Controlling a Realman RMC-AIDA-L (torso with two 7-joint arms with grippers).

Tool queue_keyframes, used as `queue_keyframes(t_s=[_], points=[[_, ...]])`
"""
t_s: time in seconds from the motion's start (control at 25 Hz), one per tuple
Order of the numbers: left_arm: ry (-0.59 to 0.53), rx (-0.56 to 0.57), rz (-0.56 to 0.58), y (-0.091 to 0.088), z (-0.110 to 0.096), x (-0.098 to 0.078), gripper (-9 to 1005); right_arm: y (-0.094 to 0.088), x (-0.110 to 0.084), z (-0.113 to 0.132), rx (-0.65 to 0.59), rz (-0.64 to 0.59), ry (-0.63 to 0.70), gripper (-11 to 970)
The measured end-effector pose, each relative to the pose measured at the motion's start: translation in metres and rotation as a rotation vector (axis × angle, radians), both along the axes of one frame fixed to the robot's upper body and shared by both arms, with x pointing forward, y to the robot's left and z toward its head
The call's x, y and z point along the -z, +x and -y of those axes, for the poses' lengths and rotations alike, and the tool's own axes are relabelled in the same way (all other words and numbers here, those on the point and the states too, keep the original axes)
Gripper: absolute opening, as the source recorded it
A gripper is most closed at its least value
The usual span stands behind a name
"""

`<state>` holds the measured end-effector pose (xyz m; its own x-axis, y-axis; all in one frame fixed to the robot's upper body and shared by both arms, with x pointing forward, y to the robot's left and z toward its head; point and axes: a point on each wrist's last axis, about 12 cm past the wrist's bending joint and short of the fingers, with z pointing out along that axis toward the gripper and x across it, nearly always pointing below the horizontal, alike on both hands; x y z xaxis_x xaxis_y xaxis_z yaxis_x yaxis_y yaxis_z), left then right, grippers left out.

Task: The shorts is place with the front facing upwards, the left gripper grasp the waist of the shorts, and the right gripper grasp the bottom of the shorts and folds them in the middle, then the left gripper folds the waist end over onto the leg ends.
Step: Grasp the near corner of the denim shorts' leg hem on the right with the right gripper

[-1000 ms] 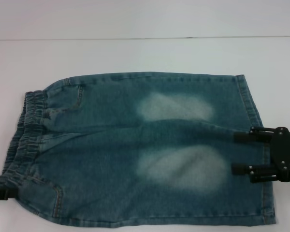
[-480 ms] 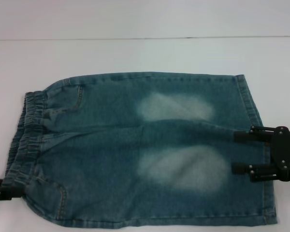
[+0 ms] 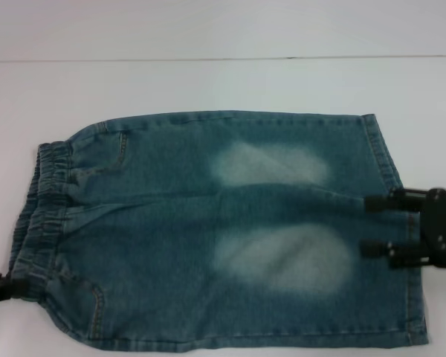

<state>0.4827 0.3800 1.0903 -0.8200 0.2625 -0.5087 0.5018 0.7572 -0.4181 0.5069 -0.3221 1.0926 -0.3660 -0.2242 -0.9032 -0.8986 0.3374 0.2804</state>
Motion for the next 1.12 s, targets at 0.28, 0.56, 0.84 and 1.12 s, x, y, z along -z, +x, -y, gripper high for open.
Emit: queue_keyframes(t_s=[0.28, 0.56, 0.84, 1.12], points=[[-0.008, -0.009, 0.026, 0.01, 0.002, -0.007, 58, 0.023, -0.037, 0.018, 0.02, -0.209, -0.09, 883], [0.003, -0.011, 0.047, 0.017, 0.002, -0.01, 35, 0.028, -0.048, 0.021, -0.091, -0.381, -0.414, 884], [-0.001, -0.029, 0.069, 0.023, 0.004, -0.012, 36, 0.024, -0.035, 0.015, -0.173, -0.511, -0.569, 882], [0.009, -0.041, 0.082, 0.027, 0.006, -0.01, 37, 0.022, -0.022, 0.008, -0.203, -0.579, -0.588, 884]])
